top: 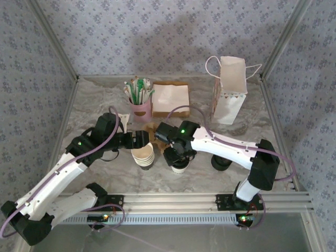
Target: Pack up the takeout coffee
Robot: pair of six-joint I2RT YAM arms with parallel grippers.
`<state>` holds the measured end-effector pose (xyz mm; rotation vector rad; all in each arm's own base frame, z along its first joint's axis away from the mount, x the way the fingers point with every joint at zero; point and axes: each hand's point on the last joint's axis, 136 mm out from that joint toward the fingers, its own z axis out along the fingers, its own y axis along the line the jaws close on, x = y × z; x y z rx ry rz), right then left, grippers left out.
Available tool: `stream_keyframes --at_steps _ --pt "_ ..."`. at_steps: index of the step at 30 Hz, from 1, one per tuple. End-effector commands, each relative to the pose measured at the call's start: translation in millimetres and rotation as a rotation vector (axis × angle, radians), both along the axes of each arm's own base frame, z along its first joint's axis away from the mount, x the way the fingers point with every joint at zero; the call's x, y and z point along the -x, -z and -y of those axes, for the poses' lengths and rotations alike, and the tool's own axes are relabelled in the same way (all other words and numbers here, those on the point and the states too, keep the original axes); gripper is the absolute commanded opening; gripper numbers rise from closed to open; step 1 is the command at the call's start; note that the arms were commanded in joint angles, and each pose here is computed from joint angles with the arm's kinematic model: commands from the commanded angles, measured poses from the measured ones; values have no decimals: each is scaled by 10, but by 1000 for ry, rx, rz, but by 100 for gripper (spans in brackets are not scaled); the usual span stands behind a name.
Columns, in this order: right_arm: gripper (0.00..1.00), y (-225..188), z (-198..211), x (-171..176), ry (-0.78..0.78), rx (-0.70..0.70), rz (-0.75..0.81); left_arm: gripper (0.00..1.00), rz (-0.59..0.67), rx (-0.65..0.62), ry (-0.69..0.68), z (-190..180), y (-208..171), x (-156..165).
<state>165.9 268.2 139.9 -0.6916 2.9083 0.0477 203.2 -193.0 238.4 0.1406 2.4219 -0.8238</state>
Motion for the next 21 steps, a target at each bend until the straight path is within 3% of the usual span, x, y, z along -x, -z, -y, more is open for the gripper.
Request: stream_keyframes --at_steps 1,21 --pt "75 62 40 22 -5 26 -17 88 16 14 13 1 -52 15" --pt "75 -35 133 70 5 54 -2 88 15 20 10 5 -37 12"
